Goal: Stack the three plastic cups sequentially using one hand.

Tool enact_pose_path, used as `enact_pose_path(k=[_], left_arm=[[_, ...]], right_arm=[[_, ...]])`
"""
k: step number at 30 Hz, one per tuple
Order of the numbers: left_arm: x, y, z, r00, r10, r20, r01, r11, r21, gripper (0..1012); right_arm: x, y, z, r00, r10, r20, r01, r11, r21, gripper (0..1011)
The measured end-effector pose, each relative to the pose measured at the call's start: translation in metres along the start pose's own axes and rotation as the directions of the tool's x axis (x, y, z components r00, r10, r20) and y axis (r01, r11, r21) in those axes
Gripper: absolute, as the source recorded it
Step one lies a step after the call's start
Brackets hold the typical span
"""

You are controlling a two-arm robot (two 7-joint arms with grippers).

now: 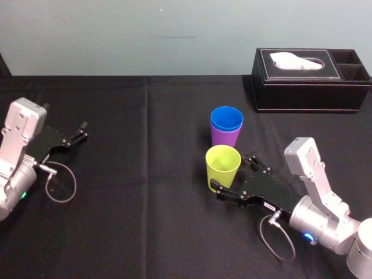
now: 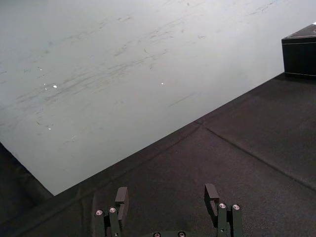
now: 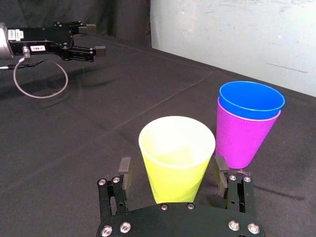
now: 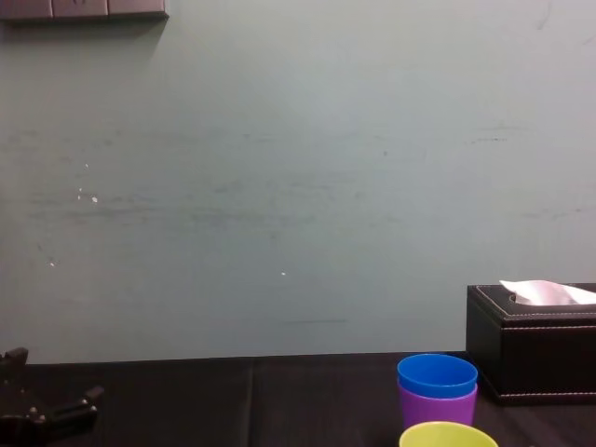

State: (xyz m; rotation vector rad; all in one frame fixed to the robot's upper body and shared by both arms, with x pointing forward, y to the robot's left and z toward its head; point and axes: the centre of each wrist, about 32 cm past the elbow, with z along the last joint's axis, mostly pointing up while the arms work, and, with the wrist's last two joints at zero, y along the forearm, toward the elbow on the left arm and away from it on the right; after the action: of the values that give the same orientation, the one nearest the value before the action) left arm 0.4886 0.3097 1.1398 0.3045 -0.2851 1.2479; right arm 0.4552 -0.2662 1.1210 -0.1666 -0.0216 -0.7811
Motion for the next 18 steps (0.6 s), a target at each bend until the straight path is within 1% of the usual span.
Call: enact_pose_path(k=[6,18], left_arm=[[0.0,0.0,0.0,1.0,0.0,0.0,0.0,1.0,0.0,1011],[0.0,0.0,0.0,1.0,0.0,0.0,0.0,1.0,0.0,1011]], right_arm=[[0.0009,0.007,-0.001,1.0,0.002,0.0,-0.002,1.0,-0.002,1002],[0.0008,0.016,0.001,1.0,0.005,0.001,-0.005,1.0,0.015,1002]])
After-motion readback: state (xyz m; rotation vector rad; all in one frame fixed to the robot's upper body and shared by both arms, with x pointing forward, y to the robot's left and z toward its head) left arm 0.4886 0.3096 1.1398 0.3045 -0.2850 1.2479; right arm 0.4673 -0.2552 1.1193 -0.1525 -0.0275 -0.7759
